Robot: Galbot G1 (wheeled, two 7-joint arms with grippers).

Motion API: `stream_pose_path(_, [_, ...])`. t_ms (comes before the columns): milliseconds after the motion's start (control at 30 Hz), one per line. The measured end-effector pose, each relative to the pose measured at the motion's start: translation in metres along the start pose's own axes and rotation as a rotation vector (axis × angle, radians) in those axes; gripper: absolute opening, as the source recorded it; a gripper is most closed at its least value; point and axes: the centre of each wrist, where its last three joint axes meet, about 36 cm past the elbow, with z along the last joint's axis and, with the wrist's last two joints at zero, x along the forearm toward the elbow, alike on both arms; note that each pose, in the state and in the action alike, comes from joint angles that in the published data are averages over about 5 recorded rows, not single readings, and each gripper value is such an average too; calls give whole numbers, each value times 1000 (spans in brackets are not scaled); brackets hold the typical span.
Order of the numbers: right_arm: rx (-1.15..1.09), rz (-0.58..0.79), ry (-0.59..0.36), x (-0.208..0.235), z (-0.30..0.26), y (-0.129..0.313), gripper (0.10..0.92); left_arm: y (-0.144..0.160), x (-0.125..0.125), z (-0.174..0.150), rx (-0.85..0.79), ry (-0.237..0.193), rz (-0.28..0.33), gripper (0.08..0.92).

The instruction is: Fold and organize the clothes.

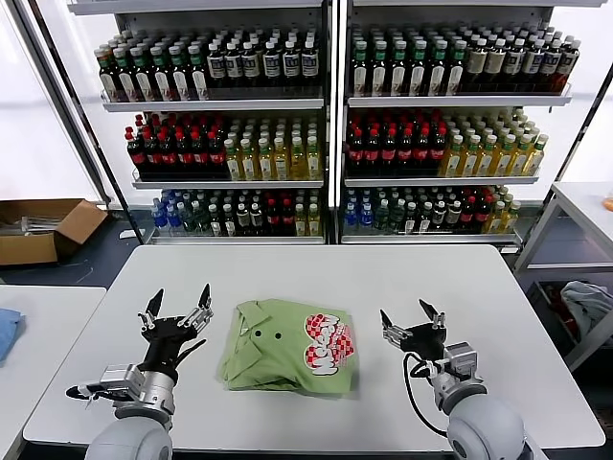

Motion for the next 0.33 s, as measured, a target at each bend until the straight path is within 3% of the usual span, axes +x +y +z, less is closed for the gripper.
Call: stream_pose_path(333, [0,-42,1,-6,-3,3,823,2,3,0,-7,5,-11,823])
